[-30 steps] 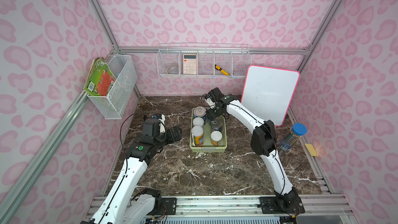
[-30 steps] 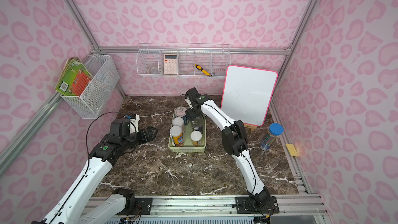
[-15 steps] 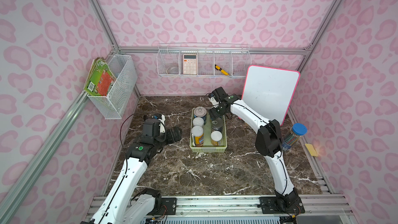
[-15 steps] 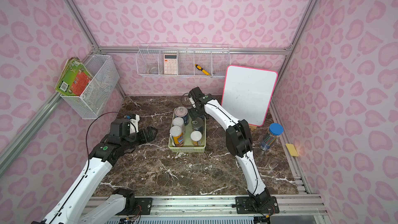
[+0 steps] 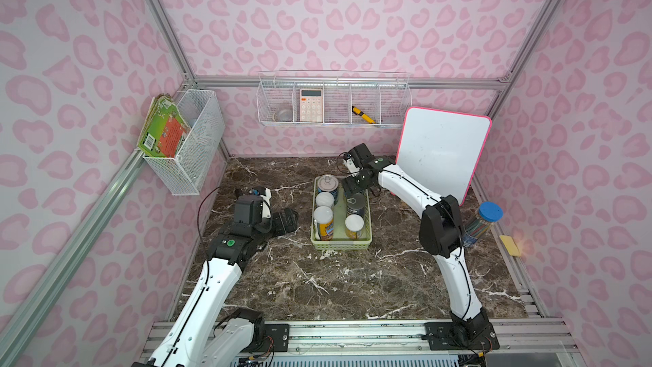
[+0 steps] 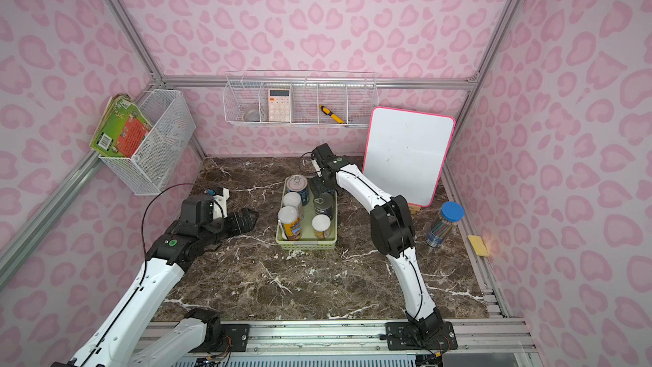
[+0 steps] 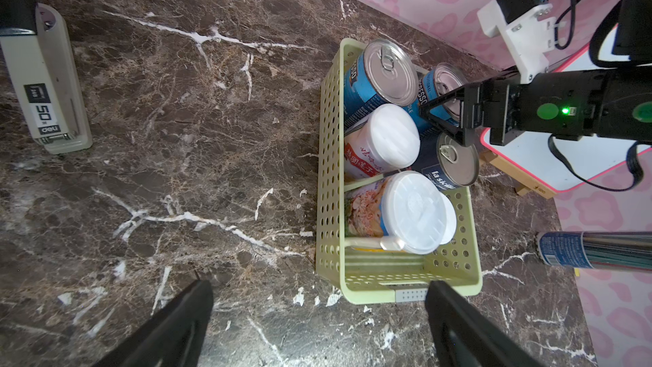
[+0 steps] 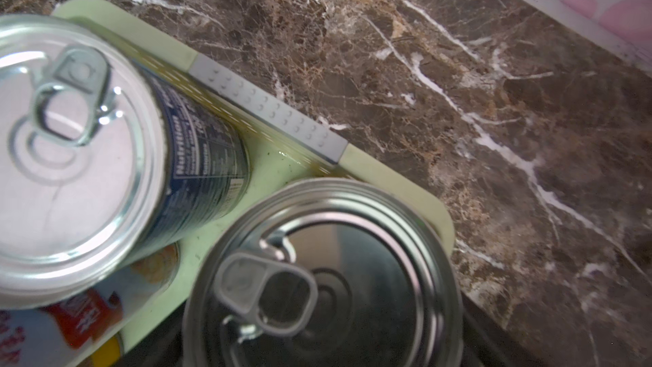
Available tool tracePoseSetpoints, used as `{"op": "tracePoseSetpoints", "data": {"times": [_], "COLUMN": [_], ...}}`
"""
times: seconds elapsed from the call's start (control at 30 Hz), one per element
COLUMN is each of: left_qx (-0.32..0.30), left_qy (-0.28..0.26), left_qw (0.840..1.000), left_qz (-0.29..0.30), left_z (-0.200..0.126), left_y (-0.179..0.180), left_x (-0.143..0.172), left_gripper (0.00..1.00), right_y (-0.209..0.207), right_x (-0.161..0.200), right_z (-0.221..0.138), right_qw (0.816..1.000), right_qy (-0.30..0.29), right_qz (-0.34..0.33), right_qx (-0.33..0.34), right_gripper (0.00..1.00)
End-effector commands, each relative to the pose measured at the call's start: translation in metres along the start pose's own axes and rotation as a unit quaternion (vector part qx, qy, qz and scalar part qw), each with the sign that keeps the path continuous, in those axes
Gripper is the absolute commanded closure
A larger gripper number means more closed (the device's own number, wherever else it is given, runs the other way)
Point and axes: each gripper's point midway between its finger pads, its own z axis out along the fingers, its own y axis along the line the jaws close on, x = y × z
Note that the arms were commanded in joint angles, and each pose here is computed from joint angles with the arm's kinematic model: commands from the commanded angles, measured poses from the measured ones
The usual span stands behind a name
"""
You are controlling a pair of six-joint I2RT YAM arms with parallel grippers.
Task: Put the canned food in the basket
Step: Adjust the canned food in the basket, then reset both arms
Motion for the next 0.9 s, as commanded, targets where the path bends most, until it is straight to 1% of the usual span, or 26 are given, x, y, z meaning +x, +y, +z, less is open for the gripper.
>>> {"op": "tracePoseSetpoints", "data": {"times": [0.0, 0.1, 0.2, 0.27, 0.33, 0.4, 0.43, 0.47, 0.53, 0.6, 0.67, 0.73, 0.77, 0.8, 0.83, 0.87], "left_qx": [-0.011, -0.018, -0.028, -0.033, -0.048, -0.059, -0.069, -0.09, -0.122, -0.158, -0.177, -0.191, -0.201, -0.208, -0.224, -0.242], "left_qy": [-0.002, -0.007, -0.018, -0.035, -0.06, -0.092, -0.111, -0.133, -0.169, -0.209, -0.265, -0.294, -0.296, -0.287, -0.27, -0.253], "left_qw": [1.0, 1.0, 0.999, 0.999, 0.997, 0.994, 0.991, 0.987, 0.978, 0.965, 0.947, 0.935, 0.932, 0.932, 0.933, 0.934], "left_qz": [0.0, -0.002, -0.005, -0.006, -0.002, 0.003, 0.005, -0.004, -0.008, -0.004, 0.026, 0.047, 0.064, 0.081, 0.083, 0.072], "left_z": [-0.001, -0.002, -0.006, -0.012, -0.02, -0.026, -0.026, -0.026, -0.024, -0.019, -0.012, -0.001, 0.008, 0.019, 0.028, 0.035], "left_y": [0.004, 0.006, 0.009, 0.009, 0.012, 0.016, 0.021, 0.031, 0.048, 0.068, 0.082, 0.097, 0.106, 0.113, 0.123, 0.134], "left_x": [-0.001, -0.003, -0.008, -0.016, -0.029, -0.043, -0.051, -0.058, -0.07, -0.078, -0.085, -0.08, -0.075, -0.069, -0.064, -0.062], "left_gripper": [0.01, 0.01, 0.01, 0.01, 0.01, 0.01, 0.01, 0.01, 0.01, 0.01, 0.01, 0.01, 0.01, 0.01, 0.01, 0.01], "right_y": [-0.012, -0.011, -0.007, -0.011, -0.022, -0.038, -0.051, -0.067, -0.094, -0.118, -0.14, -0.158, -0.167, -0.173, -0.18, -0.189], "right_x": [-0.021, -0.031, -0.043, -0.047, -0.042, -0.029, -0.008, 0.008, 0.042, 0.073, 0.104, 0.131, 0.147, 0.162, 0.174, 0.19], "right_z": [-0.028, -0.048, -0.08, -0.113, -0.151, -0.199, -0.211, -0.231, -0.254, -0.259, -0.249, -0.239, -0.237, -0.235, -0.234, -0.234], "right_qw": [0.999, 0.997, 0.993, 0.988, 0.976, 0.95, 0.936, 0.915, 0.883, 0.863, 0.847, 0.833, 0.82, 0.81, 0.8, 0.787], "right_qy": [-0.044, -0.073, -0.113, -0.151, -0.212, -0.304, -0.339, -0.385, -0.437, -0.461, -0.468, -0.469, -0.477, -0.484, -0.487, -0.489], "right_qz": [0.009, 0.012, 0.016, 0.021, 0.029, 0.046, 0.061, 0.08, 0.119, 0.143, 0.159, 0.163, 0.165, 0.163, 0.167, 0.178], "right_qx": [0.023, 0.015, 0.001, 0.009, 0.033, 0.055, 0.074, 0.093, 0.122, 0.15, 0.194, 0.243, 0.268, 0.288, 0.308, 0.332], "right_gripper": [0.05, 0.03, 0.02, 0.01, 0.01, 0.01, 0.01, 0.01, 0.01, 0.01, 0.01, 0.01, 0.01, 0.01, 0.01, 0.01]}}
